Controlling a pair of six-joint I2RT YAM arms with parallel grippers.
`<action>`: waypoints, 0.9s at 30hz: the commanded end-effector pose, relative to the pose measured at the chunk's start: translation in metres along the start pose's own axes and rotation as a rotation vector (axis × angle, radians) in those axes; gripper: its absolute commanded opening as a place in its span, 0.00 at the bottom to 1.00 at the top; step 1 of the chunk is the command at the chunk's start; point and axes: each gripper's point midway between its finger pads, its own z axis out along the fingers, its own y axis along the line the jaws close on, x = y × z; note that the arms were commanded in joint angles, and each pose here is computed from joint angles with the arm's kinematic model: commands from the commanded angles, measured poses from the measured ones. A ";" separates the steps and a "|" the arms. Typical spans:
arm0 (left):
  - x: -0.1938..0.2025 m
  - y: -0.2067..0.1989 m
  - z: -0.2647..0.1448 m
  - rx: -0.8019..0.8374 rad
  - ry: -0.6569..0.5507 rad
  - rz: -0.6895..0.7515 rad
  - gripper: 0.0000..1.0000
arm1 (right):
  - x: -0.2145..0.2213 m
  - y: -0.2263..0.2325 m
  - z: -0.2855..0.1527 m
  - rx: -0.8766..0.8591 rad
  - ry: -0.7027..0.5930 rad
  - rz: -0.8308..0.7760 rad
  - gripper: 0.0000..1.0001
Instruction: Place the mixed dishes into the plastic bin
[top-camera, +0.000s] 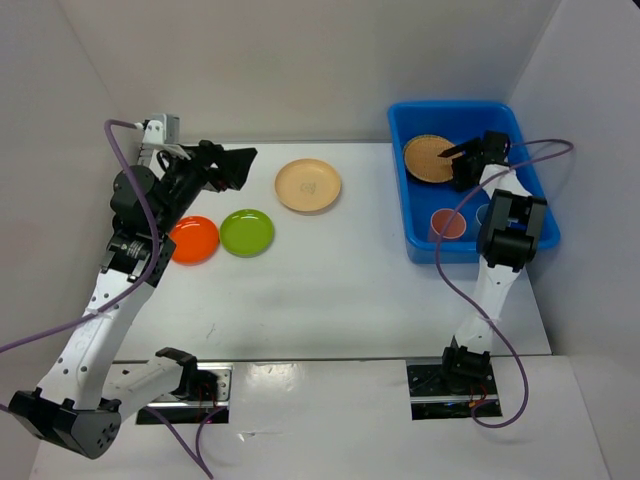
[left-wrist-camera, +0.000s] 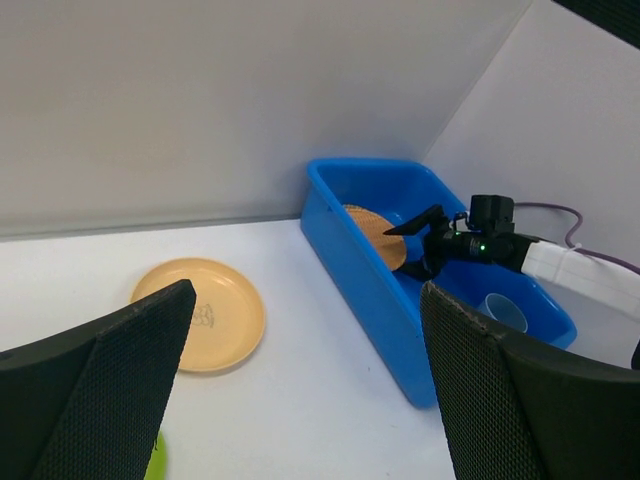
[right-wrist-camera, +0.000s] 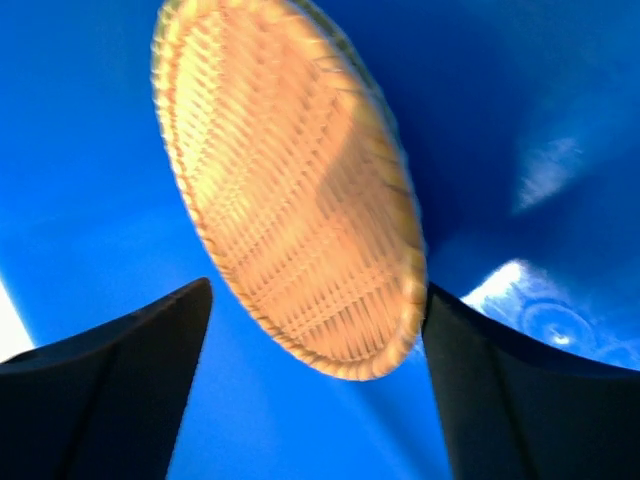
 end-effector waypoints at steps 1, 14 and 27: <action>-0.007 0.003 -0.002 -0.045 -0.016 -0.033 0.99 | -0.011 0.025 -0.019 -0.003 -0.054 -0.030 0.89; 0.022 0.020 -0.010 -0.168 0.117 -0.177 0.99 | -0.029 0.134 -0.126 -0.034 -0.248 -0.292 1.00; 0.010 0.036 -0.039 -0.292 0.010 -0.331 0.96 | 0.159 0.269 -0.232 -0.421 0.015 -0.728 1.00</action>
